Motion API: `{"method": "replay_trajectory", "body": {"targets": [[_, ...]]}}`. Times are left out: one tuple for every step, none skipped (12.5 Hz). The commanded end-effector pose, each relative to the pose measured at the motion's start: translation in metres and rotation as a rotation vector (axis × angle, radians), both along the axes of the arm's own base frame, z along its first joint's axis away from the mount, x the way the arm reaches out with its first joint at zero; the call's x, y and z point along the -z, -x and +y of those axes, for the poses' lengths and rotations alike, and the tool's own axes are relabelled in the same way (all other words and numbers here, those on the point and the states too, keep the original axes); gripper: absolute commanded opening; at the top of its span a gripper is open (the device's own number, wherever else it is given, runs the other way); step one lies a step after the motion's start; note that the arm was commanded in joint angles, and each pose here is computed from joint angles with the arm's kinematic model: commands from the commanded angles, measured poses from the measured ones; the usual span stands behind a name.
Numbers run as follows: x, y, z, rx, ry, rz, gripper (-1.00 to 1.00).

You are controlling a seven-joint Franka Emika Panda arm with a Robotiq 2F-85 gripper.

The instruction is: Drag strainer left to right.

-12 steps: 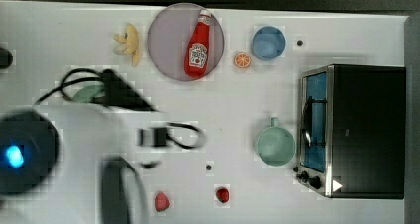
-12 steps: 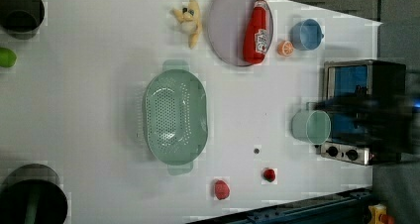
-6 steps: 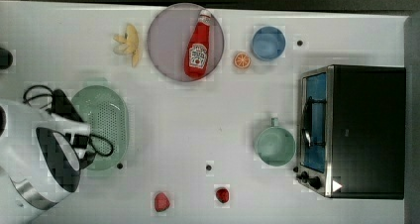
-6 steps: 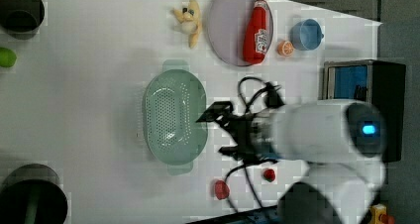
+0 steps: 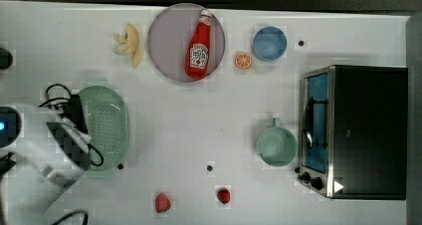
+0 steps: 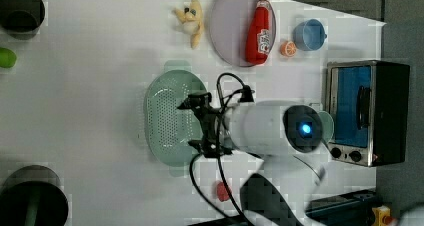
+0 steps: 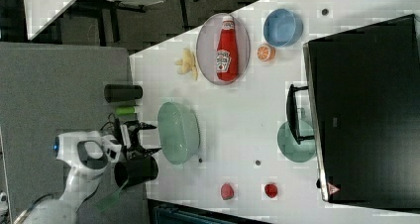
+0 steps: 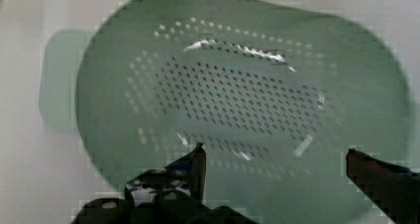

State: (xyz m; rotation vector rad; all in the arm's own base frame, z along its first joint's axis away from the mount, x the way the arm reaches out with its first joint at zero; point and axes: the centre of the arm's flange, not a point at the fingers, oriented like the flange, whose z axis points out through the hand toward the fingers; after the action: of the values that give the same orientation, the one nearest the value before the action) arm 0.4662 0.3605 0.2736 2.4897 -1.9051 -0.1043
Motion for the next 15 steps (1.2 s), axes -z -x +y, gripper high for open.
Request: {"method": "replay_trajectory", "body": {"targets": [[0.045, -0.008, -0.014, 0.157, 0.001, 0.023, 1.0], [0.057, -0.009, -0.014, 0.164, -0.014, 0.028, 1.0], [0.066, -0.011, -0.016, 0.171, -0.023, 0.033, 1.0], [0.076, -0.012, -0.021, 0.179, -0.018, 0.042, 1.0], [0.085, -0.015, -0.03, 0.182, -0.001, 0.045, 1.0], [0.092, -0.019, -0.039, 0.183, 0.017, 0.044, 1.0], [0.098, -0.021, -0.045, 0.189, 0.026, 0.045, 1.0], [0.101, -0.022, -0.049, 0.196, 0.029, 0.046, 1.0], [0.105, -0.021, -0.055, 0.201, 0.038, 0.051, 1.0], [0.108, -0.022, -0.06, 0.202, 0.047, 0.05, 1.0], [0.109, -0.024, -0.065, 0.205, 0.048, 0.04, 1.0], [0.108, -0.026, -0.071, 0.215, 0.048, 0.033, 1.0], [0.109, -0.028, -0.077, 0.224, 0.054, 0.031, 1.0], [0.11, -0.03, -0.083, 0.233, 0.059, 0.031, 1.0], [0.109, -0.033, -0.09, 0.243, 0.064, 0.029, 1.0]]}}
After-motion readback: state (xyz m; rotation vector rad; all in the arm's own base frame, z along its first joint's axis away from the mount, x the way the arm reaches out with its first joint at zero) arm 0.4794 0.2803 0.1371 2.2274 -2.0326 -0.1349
